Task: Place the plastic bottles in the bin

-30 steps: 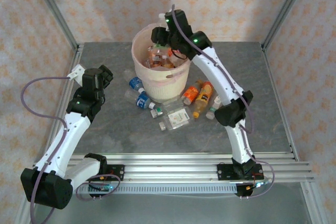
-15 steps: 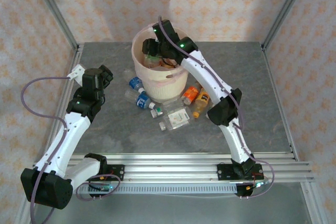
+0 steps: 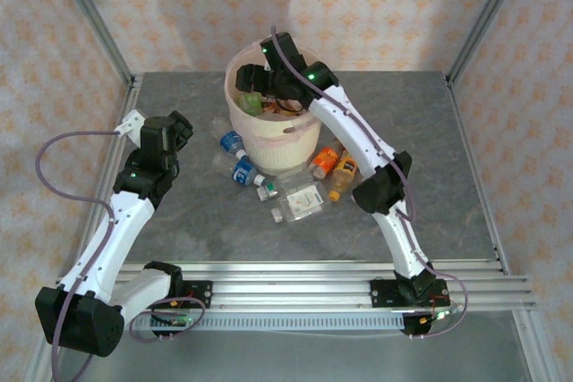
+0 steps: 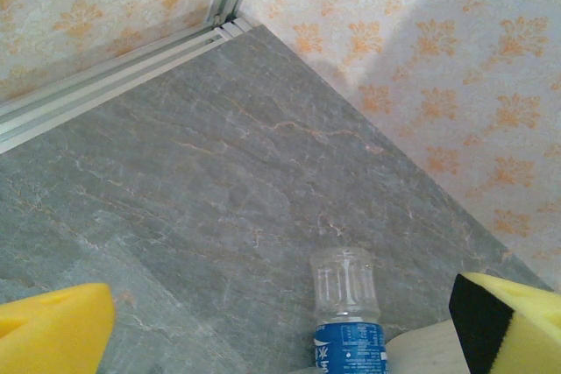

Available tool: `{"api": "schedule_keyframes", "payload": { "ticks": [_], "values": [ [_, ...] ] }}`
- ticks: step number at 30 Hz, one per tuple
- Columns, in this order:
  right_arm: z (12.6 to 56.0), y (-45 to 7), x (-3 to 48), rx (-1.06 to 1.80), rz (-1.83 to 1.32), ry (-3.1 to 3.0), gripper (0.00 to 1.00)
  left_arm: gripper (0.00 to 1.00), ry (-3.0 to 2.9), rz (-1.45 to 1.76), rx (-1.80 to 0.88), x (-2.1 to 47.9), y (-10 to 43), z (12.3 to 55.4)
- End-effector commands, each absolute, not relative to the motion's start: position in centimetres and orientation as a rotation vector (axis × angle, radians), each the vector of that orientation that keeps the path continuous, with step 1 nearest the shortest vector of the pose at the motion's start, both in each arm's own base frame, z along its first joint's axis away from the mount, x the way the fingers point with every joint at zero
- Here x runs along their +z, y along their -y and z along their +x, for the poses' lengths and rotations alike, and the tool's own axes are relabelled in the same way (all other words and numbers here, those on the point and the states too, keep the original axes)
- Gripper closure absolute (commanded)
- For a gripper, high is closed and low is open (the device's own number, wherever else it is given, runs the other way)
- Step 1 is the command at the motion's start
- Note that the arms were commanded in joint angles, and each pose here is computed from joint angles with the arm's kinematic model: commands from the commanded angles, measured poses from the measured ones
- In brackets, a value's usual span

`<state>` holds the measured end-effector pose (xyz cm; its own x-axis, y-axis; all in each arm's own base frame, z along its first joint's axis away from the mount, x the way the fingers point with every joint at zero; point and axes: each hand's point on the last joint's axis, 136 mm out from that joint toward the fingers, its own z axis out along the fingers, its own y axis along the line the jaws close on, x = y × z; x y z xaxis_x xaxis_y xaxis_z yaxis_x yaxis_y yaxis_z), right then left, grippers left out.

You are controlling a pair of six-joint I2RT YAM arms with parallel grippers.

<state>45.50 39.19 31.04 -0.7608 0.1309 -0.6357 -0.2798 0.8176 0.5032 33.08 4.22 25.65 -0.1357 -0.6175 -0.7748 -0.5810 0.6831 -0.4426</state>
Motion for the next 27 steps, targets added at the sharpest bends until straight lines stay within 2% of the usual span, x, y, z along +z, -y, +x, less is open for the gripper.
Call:
{"api": "schedule_keyframes", "payload": {
  "ticks": [1, 7, 14, 20, 27],
  "values": [
    [44.4, -39.0, 34.1, 0.8, -0.144, -2.259, 0.23, 0.0, -1.789, -0.975, -0.032, 26.0, -4.8, 32.6],
    [43.2, -36.8, 37.5, 0.745, -0.155, -2.198, 0.21, 0.0, -1.787, -0.974, -0.031, 26.1, -4.8, 32.4],
    [41.3, -31.4, 40.9, 0.539, -0.119, -2.154, 0.19, 0.0, -1.783, -0.973, -0.028, 26.3, -4.9, 32.4],
    [39.3, -26.2, 41.7, 0.343, -0.064, -2.141, 0.18, 0.0, -1.782, -0.97, -0.029, 26.4, -4.8, 32.4],
    [35.6, -19.8, 41.5, 0.289, 0.068, -2.097, 0.14, 0.0, -1.784, -0.966, -0.026, 26.6, -4.8, 32.4]
  ]
}}
